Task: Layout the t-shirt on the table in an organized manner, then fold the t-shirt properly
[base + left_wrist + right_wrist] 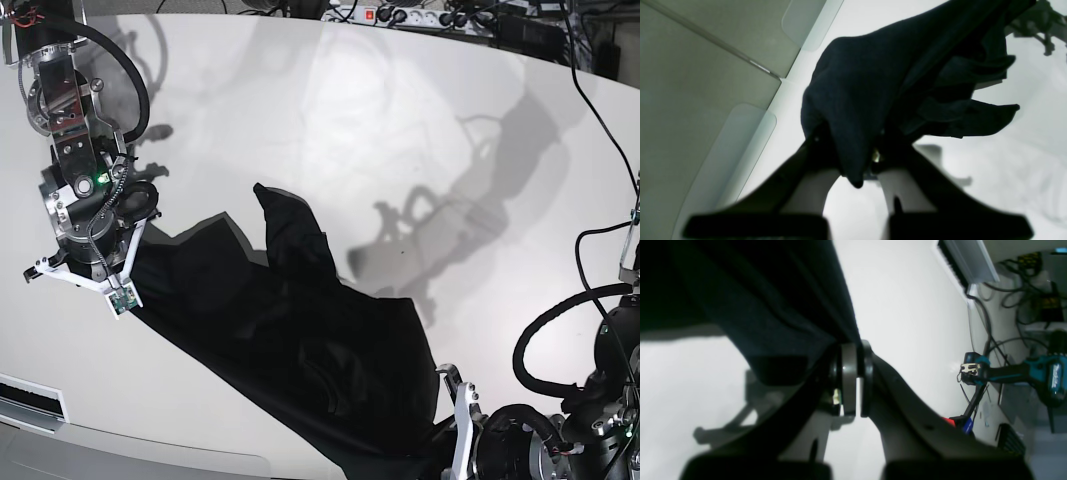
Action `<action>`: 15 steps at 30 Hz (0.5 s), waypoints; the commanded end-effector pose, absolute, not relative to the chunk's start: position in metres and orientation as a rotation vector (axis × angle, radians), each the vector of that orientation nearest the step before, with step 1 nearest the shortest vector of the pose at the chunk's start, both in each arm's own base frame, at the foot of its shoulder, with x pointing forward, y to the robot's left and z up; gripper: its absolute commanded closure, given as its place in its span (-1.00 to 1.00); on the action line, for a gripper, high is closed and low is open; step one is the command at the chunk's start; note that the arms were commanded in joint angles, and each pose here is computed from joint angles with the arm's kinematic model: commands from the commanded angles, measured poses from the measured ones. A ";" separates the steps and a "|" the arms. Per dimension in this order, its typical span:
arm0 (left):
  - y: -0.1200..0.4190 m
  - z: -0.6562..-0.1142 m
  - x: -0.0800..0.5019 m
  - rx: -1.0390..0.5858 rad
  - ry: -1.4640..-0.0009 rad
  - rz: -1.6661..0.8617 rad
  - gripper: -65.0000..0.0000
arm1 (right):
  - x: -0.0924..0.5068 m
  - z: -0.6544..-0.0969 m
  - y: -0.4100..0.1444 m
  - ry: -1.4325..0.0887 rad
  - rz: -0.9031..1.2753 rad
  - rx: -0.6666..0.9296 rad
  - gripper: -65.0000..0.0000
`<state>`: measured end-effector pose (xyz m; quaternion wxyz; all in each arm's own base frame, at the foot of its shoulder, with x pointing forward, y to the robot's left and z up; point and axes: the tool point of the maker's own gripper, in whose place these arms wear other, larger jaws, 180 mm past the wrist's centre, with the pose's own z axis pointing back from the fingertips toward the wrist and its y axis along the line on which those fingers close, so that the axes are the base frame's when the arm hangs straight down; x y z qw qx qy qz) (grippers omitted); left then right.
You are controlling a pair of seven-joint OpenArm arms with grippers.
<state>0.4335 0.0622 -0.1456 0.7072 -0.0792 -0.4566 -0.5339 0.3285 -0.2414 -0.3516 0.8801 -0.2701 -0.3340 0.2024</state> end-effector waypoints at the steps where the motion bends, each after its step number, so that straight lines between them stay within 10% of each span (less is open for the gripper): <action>1: 0.076 -0.125 0.444 -0.131 -1.055 -1.143 1.00 | 0.325 -0.343 -0.266 -0.656 0.381 -0.648 1.00; 7: 0.086 -0.190 0.427 -0.230 -0.870 -1.074 1.00 | 0.322 -0.333 -0.293 -0.644 0.318 -0.683 1.00; 15: 0.102 -0.304 0.357 -0.344 -0.536 -1.073 -0.02 | 0.312 -0.312 -0.347 -0.632 0.187 -0.733 1.00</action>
